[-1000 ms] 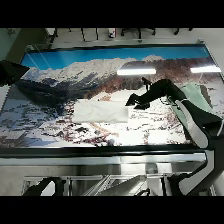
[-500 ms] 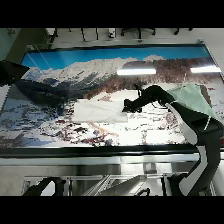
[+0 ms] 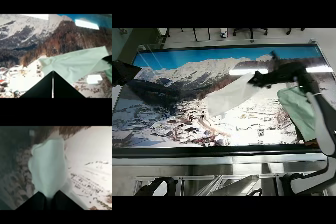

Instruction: Fold the shirts.

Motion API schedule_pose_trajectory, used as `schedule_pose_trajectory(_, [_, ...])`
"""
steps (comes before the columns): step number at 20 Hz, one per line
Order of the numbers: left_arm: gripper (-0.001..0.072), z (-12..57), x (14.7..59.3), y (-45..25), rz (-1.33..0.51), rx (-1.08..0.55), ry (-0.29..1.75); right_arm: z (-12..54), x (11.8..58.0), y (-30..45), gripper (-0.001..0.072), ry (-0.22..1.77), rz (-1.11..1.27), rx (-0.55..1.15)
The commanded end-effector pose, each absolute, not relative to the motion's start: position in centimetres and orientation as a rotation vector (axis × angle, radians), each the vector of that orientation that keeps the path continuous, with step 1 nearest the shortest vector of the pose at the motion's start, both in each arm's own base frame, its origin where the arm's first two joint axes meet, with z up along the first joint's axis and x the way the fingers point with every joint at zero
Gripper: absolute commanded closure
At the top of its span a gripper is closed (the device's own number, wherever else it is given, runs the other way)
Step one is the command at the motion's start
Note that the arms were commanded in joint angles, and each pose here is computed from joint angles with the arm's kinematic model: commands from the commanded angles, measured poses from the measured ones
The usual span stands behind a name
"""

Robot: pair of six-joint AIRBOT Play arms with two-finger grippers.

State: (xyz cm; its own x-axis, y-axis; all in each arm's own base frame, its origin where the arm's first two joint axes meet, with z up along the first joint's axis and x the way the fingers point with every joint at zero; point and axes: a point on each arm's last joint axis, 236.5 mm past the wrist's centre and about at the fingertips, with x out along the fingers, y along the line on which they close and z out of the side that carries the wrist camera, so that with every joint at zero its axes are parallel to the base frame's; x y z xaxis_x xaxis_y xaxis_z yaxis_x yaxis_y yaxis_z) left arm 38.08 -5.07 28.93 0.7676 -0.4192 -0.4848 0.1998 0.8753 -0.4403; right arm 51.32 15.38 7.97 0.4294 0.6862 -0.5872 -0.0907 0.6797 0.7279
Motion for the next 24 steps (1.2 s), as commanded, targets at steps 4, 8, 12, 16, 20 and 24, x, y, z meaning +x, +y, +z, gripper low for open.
schedule_pose_trajectory(4, [0.0689, 28.9, 38.0, -5.1, -0.345, -0.377, 0.611, 20.7, 48.4, -5.1, 0.0692, 0.711, 0.190, 0.780])
schedule_pose_trajectory(8, [0.0689, 28.9, 38.0, -5.1, -0.347, -0.371, 0.610, 20.4, 40.2, -14.3, 0.0692, 0.794, -0.121, 0.755])
schedule_pose_trajectory(12, [0.0689, 28.9, 38.0, -5.1, -0.349, -0.368, 0.610, 19.2, 33.6, -18.0, 0.0692, 0.851, -0.357, 0.748])
schedule_pose_trajectory(16, [0.0689, 28.8, 38.0, -5.1, -0.354, -0.353, 0.610, 15.4, 30.9, -15.8, 0.0692, 0.941, -0.368, 0.791])
schedule_pose_trajectory(20, [0.0690, 28.4, 37.6, -5.3, -0.371, -0.322, 0.628, 12.8, 27.5, -15.5, 0.0692, 1.102, -0.421, 0.776])
schedule_pose_trajectory(24, [0.0689, 28.4, 37.6, -5.3, -0.372, -0.320, 0.628, 11.4, 23.6, -18.2, 0.0691, 1.220, -0.589, 0.677])
